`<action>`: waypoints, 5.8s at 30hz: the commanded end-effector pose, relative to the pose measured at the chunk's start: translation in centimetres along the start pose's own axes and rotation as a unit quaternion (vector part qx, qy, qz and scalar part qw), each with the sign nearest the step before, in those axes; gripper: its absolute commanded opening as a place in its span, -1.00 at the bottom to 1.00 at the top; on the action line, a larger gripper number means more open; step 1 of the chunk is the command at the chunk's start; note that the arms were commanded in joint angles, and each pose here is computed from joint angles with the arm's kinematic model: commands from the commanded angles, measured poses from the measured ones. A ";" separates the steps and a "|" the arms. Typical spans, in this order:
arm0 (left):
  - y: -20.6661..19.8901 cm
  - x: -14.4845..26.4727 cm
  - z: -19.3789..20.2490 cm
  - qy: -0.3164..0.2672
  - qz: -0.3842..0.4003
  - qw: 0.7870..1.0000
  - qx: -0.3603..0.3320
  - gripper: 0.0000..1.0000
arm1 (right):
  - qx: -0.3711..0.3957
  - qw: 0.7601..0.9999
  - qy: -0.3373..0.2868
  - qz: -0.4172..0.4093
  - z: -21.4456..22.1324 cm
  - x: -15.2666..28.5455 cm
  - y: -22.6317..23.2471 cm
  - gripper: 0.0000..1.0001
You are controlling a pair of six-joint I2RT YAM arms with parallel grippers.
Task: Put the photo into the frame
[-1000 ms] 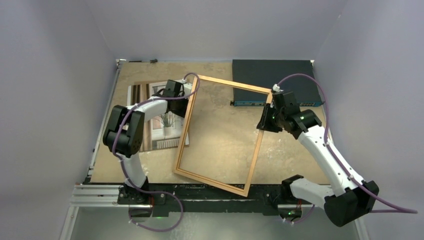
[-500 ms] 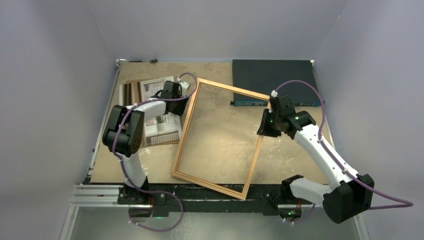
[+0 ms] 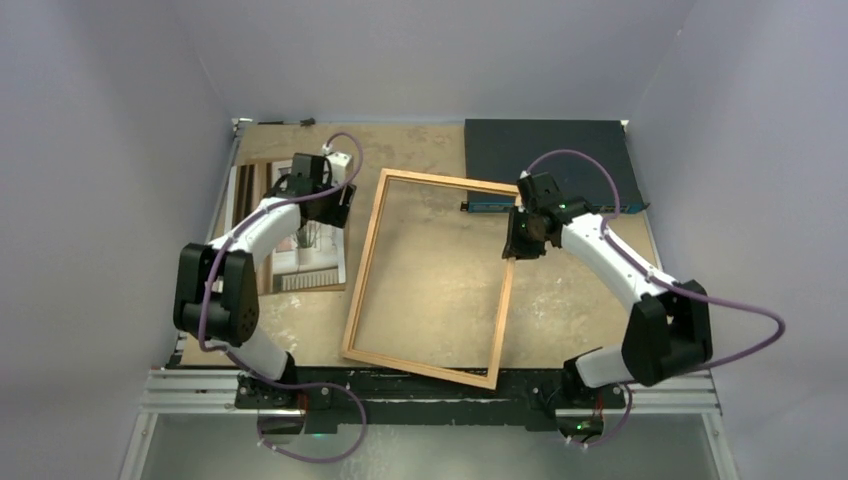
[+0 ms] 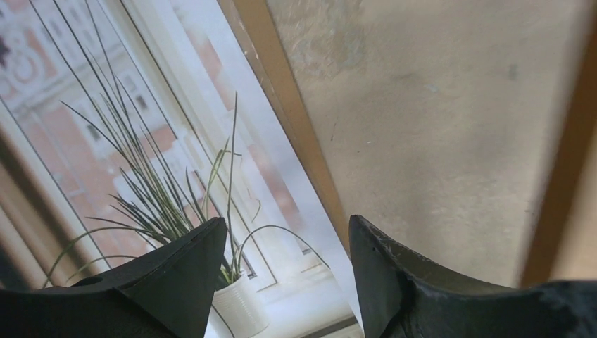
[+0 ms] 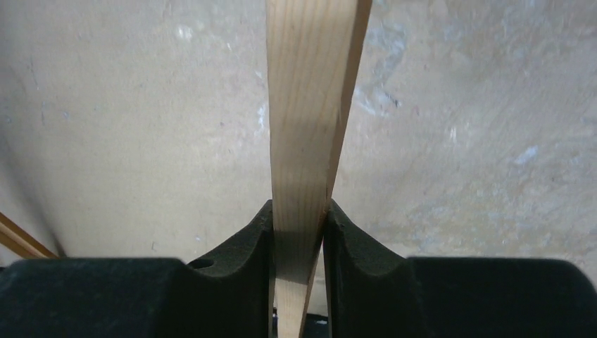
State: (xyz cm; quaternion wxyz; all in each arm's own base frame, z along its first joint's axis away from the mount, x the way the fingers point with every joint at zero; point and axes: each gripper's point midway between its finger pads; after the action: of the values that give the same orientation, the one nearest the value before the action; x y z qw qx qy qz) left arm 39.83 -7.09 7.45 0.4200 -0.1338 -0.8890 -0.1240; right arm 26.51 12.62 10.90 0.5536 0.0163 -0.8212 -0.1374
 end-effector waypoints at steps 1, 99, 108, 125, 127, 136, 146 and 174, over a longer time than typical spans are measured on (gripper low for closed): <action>-1.5 3.6 -3.3 -0.048 0.060 0.997 -0.013 0.28 | 0.052 0.997 -0.056 0.013 -4.8 -0.8 0.8 -1.00; -2.1 3.5 3.5 0.010 0.082 0.996 -0.031 0.18 | 0.056 0.991 -0.112 0.052 -19.8 -16.3 6.6 -0.44; 0.2 7.9 -0.2 -0.022 0.058 0.998 -0.026 0.37 | 0.033 0.987 -0.135 0.074 -21.4 -15.4 4.4 -0.51; 5.7 8.4 0.5 -0.009 0.020 1.000 0.008 0.38 | -0.015 0.961 -0.164 0.222 -23.4 -15.3 -4.9 -0.84; 6.5 8.5 0.9 -0.006 0.014 1.000 0.014 0.38 | -0.030 0.957 -0.167 0.233 -23.5 -15.2 -6.1 -0.88; 11.8 8.2 2.8 0.010 -0.038 0.999 0.031 0.38 | -0.028 0.952 -0.207 0.222 -25.8 -13.1 -6.1 -0.90; 24.6 7.1 4.8 0.059 -0.207 0.974 0.066 0.37 | 0.069 0.964 -0.257 -0.009 -21.8 -7.6 18.7 0.33; 30.8 8.0 10.5 0.113 -0.285 0.948 0.089 0.20 | 0.244 0.937 -0.136 -0.211 0.5 -13.4 38.4 0.34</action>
State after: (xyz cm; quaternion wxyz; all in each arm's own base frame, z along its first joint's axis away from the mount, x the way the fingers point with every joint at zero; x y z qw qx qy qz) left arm 38.09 24.98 10.55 0.4791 0.1739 -0.8437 -0.1687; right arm 35.99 51.55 8.00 0.3788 0.3038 -0.8738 -0.0285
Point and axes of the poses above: each gripper's point midway between its finger pads, its own x axis back along the fingers, its own y axis along the line the jaws close on, z = x × y, and after that the axes turned 3 degrees about -x, right-handed
